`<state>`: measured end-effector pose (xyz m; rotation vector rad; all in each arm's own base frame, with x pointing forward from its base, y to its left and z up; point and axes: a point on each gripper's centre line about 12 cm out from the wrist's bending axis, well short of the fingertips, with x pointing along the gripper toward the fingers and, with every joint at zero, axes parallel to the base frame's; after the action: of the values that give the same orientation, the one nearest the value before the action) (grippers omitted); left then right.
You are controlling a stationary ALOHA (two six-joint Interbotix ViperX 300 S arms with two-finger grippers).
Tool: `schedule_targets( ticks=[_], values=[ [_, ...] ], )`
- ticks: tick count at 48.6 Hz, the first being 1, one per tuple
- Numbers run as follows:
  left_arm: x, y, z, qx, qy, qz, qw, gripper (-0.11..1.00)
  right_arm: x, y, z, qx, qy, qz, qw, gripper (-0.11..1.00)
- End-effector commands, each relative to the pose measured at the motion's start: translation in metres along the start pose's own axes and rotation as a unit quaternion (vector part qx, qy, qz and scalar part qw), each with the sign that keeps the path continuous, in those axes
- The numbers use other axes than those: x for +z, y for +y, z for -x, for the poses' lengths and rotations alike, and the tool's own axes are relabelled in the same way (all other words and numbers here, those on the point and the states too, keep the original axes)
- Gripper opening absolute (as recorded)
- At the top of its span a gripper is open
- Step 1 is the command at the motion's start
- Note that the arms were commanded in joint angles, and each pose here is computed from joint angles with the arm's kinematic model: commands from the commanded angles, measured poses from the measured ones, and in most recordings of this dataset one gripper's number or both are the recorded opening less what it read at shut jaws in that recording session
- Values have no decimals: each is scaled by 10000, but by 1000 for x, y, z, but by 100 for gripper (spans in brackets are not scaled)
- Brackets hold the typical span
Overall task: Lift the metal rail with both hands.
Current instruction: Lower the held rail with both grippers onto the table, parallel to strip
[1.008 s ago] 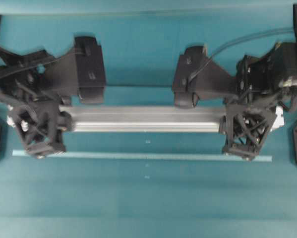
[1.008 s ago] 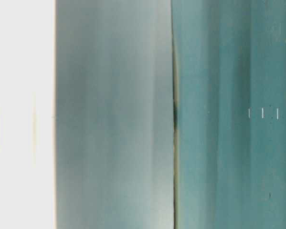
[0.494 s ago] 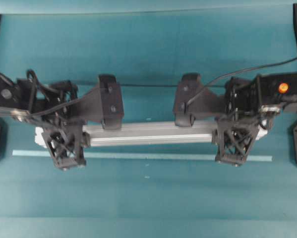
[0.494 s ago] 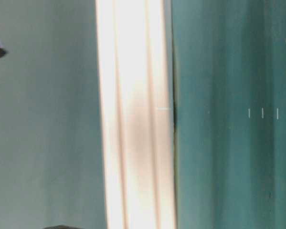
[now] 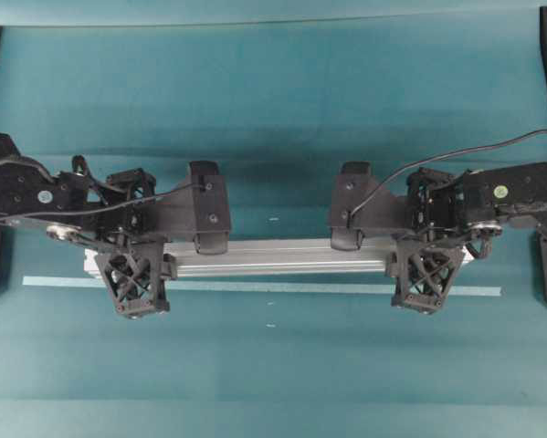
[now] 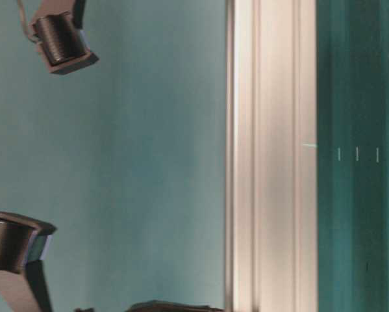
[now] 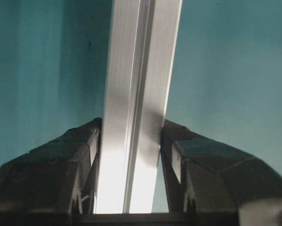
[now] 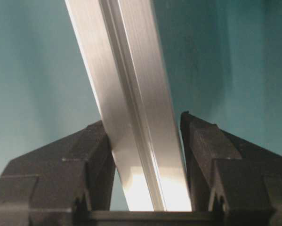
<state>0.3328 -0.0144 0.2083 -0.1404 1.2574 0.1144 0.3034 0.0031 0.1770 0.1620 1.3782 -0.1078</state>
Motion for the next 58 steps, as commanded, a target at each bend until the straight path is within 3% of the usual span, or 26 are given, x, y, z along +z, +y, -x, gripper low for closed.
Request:
schedule_targets(
  ticks=[1,13,27,58],
  values=[
    [0,0,-1,-20,-42,17,10000,32,4,-2,-2,1,-117,-6,9999,44],
    [-8,6,-17,16,61,-62,10000,32,5,-1,-22,-14,-49,235,9997,42],
    [-3,22,-26,85,23,0,10000,32,0,-3,-49,-20,-35,206,9998,42],
    [-15,20,-48,38,-80,54,9999,32,-3,-4,-62,-41,17,223,9997,41]
  ],
)
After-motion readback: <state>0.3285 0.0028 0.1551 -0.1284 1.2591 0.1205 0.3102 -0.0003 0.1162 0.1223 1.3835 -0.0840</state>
